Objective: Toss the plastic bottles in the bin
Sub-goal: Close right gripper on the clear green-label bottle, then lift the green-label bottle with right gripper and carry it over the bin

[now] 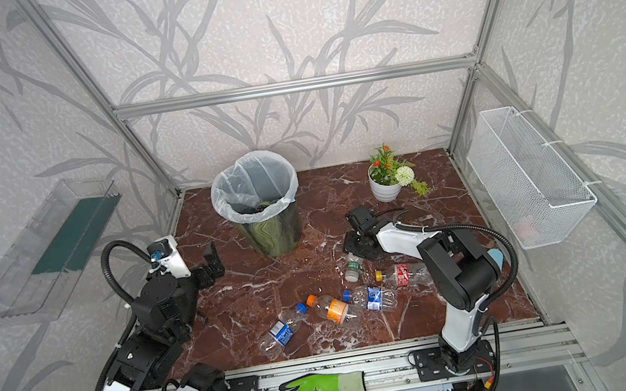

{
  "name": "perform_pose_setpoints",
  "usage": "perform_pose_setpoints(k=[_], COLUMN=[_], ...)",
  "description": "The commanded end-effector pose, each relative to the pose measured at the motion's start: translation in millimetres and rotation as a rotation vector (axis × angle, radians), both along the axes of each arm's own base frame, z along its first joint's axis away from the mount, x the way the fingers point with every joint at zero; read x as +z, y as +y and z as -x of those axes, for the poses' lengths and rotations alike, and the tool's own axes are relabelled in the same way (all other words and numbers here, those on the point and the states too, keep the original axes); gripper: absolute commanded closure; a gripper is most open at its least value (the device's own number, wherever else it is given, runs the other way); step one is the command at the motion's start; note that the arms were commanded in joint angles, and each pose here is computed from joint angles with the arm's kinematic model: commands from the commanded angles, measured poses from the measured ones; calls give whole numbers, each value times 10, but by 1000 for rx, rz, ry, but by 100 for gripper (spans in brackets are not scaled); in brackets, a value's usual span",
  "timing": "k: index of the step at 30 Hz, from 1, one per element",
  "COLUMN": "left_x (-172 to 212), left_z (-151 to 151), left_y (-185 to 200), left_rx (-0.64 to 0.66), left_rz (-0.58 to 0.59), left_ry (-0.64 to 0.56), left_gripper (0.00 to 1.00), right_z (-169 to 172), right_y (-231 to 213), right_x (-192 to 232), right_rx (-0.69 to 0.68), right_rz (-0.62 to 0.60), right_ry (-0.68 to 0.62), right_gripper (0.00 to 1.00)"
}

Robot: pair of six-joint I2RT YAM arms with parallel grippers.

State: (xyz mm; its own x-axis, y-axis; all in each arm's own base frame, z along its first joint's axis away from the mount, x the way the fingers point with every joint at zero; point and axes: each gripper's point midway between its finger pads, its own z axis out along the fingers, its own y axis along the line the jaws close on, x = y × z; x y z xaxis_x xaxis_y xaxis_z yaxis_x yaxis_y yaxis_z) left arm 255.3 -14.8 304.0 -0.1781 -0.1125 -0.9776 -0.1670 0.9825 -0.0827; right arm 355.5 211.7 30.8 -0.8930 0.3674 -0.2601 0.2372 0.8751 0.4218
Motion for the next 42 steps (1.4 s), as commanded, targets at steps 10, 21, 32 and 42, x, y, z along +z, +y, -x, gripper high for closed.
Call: perform_pose_setpoints(k=[10,21,32,42], left_x=[-310,-895,-1113,-1048], left_z=[7,109,98,89], left_y=[99,337,320,276], left_rx=[85,282,301,272], left_rz=[77,201,278,286], left_ry=[46,155,221,230], left_gripper=[1,1,1,1], right_z=[-404,-271,429,-887], right_y=[435,214,309,2066], right_x=[798,3437,5430,3912], right_rx=[111,178,198,442], right_rz=[-171,-268,-403,-348], right_ry=[-300,-1164,-1843,-1421], right_gripper=[62,61,60,45])
